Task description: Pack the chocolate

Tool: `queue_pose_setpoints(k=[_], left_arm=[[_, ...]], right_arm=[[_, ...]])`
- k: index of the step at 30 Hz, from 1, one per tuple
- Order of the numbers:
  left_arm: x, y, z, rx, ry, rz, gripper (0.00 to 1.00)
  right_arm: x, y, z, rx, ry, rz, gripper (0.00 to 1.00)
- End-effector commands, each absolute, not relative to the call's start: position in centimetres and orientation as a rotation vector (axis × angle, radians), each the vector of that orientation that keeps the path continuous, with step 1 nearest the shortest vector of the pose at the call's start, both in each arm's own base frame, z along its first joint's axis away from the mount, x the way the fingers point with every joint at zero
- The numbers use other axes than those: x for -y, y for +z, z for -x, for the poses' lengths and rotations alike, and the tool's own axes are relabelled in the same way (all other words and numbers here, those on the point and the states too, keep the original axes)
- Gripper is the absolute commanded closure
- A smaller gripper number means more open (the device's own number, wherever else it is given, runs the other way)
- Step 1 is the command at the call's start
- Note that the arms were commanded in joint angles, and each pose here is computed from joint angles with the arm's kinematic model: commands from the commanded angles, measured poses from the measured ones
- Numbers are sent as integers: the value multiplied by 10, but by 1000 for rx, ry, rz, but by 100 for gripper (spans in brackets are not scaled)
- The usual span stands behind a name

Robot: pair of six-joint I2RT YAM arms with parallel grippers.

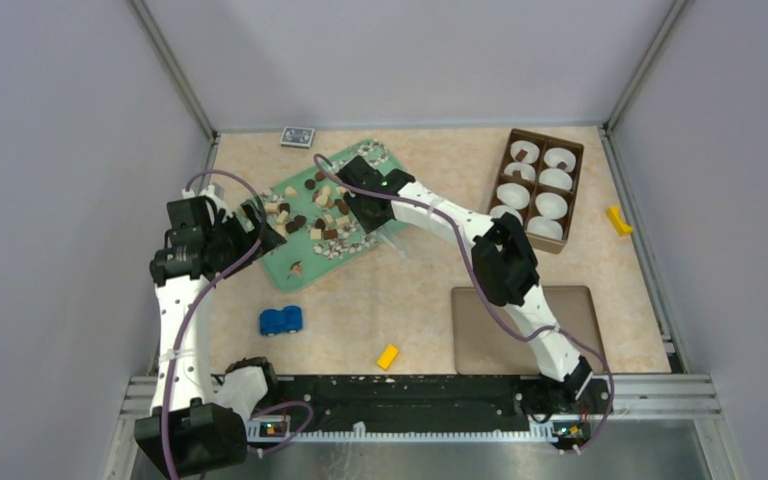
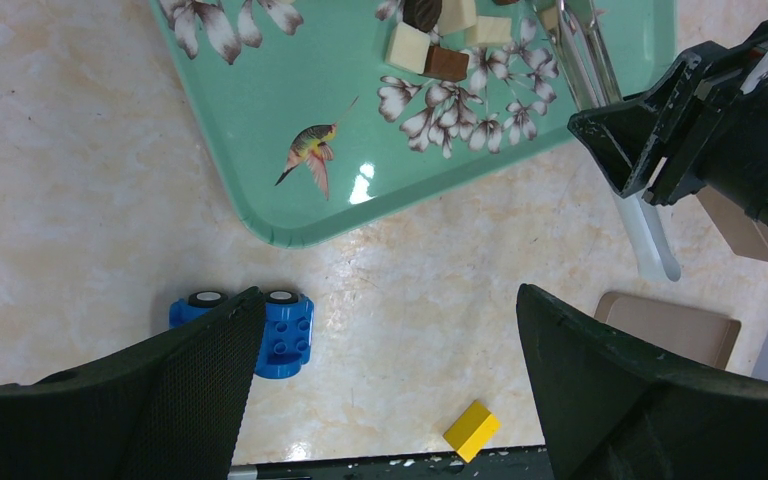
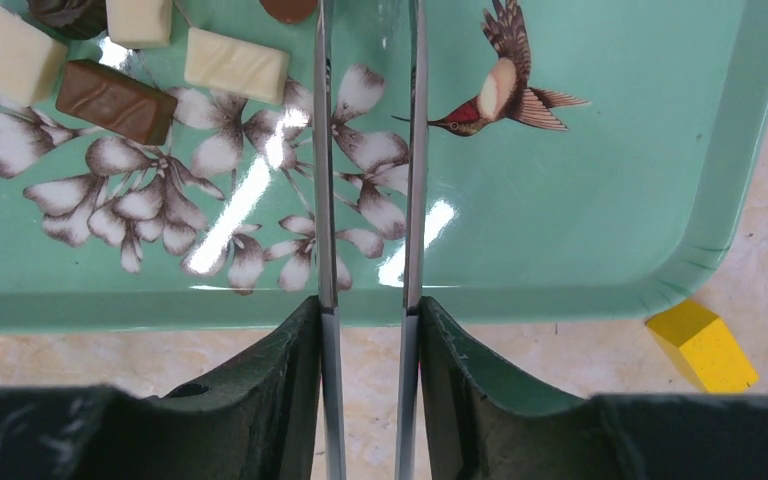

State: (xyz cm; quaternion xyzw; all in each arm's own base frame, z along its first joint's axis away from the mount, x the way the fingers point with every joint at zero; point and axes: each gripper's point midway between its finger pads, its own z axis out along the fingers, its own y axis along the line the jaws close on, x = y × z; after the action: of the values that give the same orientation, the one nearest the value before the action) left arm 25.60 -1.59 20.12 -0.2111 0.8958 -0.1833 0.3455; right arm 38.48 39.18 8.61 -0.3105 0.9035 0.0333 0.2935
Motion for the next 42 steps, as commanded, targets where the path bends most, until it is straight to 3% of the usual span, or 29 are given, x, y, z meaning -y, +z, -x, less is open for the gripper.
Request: queue_pose_setpoints(k=[1, 5, 8, 17, 22, 31, 42], left_arm=[[14, 203, -258, -2309, -459, 525, 1], [15, 203, -258, -2310, -461, 525, 1], [15, 204, -257, -2309, -459, 525, 1], [17, 199, -257, -2318, -479, 522, 1], [19, 203, -259, -2312, -492, 512, 1], [21, 201, -258, -2312, -506, 503, 1], [23, 202, -260, -2325, -510, 493, 1]], right_arm=[[-401, 109, -395, -2338, 97, 808, 68], [-401, 123, -397, -2315, 105, 783, 86], [-395, 141, -395, -2294, 103, 761, 89], [-323, 213, -384, -2198, 136, 555, 90], [-221, 241, -398, -2211, 177, 267, 89], [-41, 213, -397, -2284, 63, -236, 88], [35, 181, -422, -2353, 62, -535, 85]])
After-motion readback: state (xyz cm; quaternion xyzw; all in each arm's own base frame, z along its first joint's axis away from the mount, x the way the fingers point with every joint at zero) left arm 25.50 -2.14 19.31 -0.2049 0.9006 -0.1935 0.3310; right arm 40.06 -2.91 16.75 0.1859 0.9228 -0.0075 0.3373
